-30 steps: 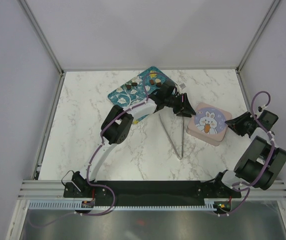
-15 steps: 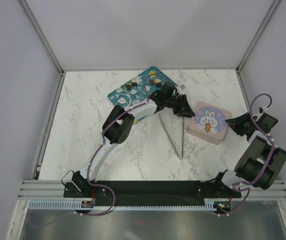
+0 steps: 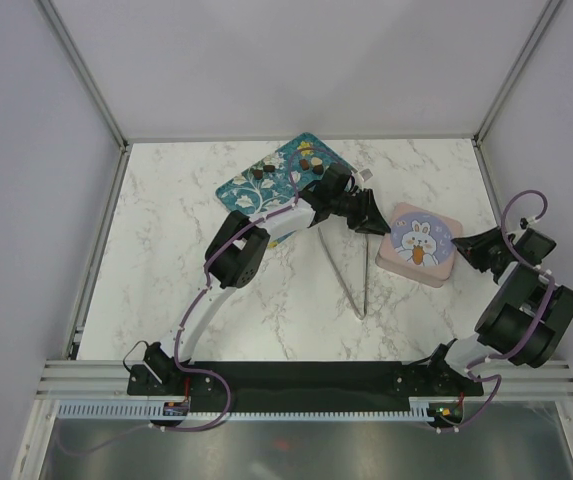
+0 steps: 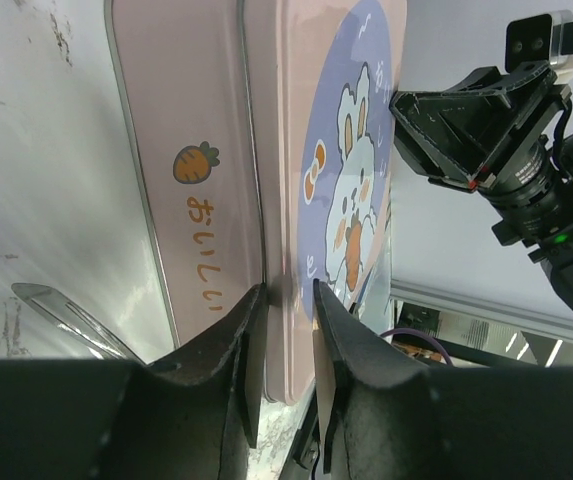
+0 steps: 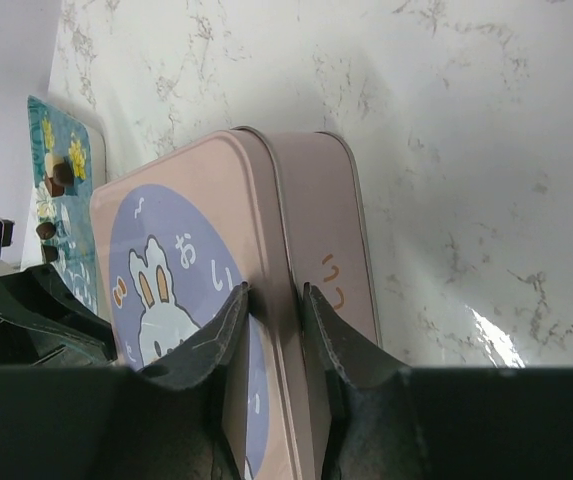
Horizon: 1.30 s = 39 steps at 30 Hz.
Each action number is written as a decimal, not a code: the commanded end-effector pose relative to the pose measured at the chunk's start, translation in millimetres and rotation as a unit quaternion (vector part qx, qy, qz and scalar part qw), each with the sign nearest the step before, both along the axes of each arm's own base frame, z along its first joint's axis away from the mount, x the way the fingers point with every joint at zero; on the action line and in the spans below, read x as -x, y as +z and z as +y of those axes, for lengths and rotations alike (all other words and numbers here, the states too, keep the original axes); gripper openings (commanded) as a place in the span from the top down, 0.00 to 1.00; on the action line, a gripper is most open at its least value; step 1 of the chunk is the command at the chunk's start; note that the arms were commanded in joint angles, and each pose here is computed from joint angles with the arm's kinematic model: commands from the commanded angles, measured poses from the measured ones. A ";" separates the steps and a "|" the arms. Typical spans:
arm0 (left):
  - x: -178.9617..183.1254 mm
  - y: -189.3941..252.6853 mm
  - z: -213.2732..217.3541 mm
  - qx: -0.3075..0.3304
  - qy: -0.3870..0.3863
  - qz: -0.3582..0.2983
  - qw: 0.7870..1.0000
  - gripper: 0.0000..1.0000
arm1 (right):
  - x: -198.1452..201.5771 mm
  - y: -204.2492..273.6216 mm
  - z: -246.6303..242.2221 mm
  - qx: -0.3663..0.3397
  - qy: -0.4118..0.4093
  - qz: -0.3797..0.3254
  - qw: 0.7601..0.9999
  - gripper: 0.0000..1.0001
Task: Pack the chocolate
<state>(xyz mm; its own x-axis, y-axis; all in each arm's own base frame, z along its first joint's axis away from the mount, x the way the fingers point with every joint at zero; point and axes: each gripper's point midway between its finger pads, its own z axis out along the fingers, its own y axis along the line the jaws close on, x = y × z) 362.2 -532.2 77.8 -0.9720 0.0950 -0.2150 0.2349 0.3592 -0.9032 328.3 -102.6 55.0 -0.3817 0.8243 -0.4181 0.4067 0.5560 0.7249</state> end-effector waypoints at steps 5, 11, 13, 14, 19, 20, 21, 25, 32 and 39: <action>11.4 18.6 -9.8 0.011 -0.020 -0.028 0.999 0.63 | 26.7 -25.5 4.7 -0.021 -0.025 0.134 0.990 0.54; 0.7 58.1 -3.1 0.032 -0.011 -0.050 0.998 0.55 | 13.0 14.7 -18.0 0.013 -0.057 0.122 0.991 0.41; -2.0 68.9 1.0 0.036 -0.007 -0.055 0.998 0.53 | 13.7 24.2 -21.7 0.016 -0.069 0.130 0.989 0.41; -1.8 80.2 2.8 0.041 -0.006 -0.063 0.997 0.51 | 7.7 35.9 -27.3 0.024 -0.074 0.123 0.989 0.41; -9.2 104.8 22.3 0.036 0.011 -0.077 0.996 0.46 | -6.8 61.4 -27.5 0.024 -0.089 0.117 0.989 0.62; -9.9 104.8 27.7 0.025 0.020 -0.072 0.997 0.44 | -16.5 69.9 -19.1 0.029 -0.077 0.103 0.991 0.67; -8.5 120.2 32.7 0.032 0.023 -0.079 0.996 0.44 | -24.1 78.3 -13.2 0.033 -0.068 0.087 0.993 0.71; -2.7 124.9 59.1 0.010 0.034 -0.085 0.996 0.33 | -62.6 100.8 37.7 0.022 0.020 0.019 0.999 0.97; 22.2 150.8 98.5 -0.003 0.034 -0.124 0.992 0.00 | -96.0 108.6 125.1 -0.035 0.169 -0.052 0.984 1.00; 51.1 163.5 131.2 -0.023 0.040 -0.156 0.987 0.00 | -81.7 23.8 140.8 -0.087 0.195 -0.009 0.977 0.98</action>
